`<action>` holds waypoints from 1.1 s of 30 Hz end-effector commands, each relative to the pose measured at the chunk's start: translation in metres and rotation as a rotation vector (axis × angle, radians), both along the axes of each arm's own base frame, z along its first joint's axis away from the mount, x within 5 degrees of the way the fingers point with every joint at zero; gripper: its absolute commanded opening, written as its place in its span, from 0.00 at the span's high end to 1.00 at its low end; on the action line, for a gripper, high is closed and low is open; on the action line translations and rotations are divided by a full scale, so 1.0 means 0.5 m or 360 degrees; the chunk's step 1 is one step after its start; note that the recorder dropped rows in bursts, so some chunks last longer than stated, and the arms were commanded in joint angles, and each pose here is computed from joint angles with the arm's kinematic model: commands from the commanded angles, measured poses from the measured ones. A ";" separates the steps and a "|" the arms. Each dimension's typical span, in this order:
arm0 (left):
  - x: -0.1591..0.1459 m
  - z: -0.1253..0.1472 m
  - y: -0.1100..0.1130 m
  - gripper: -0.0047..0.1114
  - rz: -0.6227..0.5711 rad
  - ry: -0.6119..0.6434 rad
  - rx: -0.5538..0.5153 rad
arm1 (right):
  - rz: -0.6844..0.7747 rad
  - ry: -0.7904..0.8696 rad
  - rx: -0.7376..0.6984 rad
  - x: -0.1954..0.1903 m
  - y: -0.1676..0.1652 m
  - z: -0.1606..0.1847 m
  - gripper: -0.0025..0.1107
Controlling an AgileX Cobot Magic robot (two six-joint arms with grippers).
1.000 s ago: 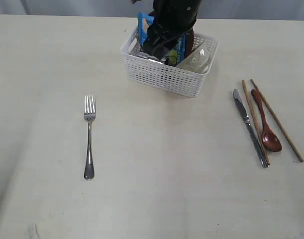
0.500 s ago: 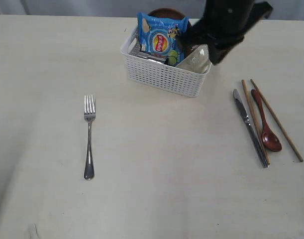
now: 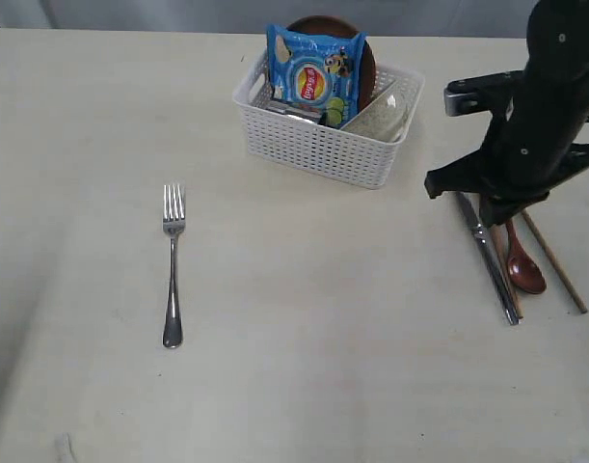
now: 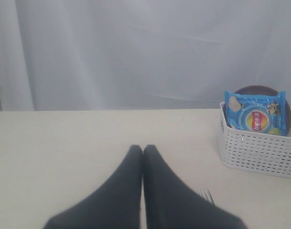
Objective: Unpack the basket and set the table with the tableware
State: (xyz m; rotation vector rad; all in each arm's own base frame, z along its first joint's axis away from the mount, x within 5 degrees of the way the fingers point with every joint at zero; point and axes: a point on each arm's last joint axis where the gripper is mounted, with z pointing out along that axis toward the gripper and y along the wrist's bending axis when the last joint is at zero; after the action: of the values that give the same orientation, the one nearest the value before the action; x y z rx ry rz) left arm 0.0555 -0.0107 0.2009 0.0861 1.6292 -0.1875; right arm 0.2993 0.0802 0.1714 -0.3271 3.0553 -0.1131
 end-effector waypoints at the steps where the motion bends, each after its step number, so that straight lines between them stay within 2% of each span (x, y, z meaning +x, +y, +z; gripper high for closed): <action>1: 0.000 0.000 0.000 0.96 -0.0001 -0.0014 -0.0002 | 0.0011 -0.0134 0.0051 0.014 0.002 0.002 0.77; 3: 0.000 0.000 0.000 0.96 -0.0001 -0.0014 -0.0002 | 0.0012 -0.0102 0.0042 0.017 0.003 -0.016 0.69; 10: 0.000 0.000 0.000 0.96 0.0000 -0.0015 0.0005 | 0.0005 -0.0002 0.0008 0.027 -0.002 -0.069 0.70; 15: 0.000 0.000 0.000 0.96 0.0000 -0.0015 0.0005 | -0.0150 0.0015 0.0076 0.035 -0.036 -0.072 0.70; 20: 0.000 0.000 0.000 0.96 0.0000 -0.0015 0.0005 | -0.0146 0.0024 0.0282 0.040 -0.041 -0.071 0.70; 33: 0.000 0.000 0.000 0.96 0.0000 -0.0015 0.0005 | -0.0149 0.0008 0.0274 0.042 -0.045 -0.071 0.70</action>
State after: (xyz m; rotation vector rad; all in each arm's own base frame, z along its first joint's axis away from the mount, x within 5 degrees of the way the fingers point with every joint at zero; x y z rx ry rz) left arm 0.0555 -0.0107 0.2009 0.0861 1.6292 -0.1875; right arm 0.3194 0.0598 0.1362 -0.1785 3.0627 0.1460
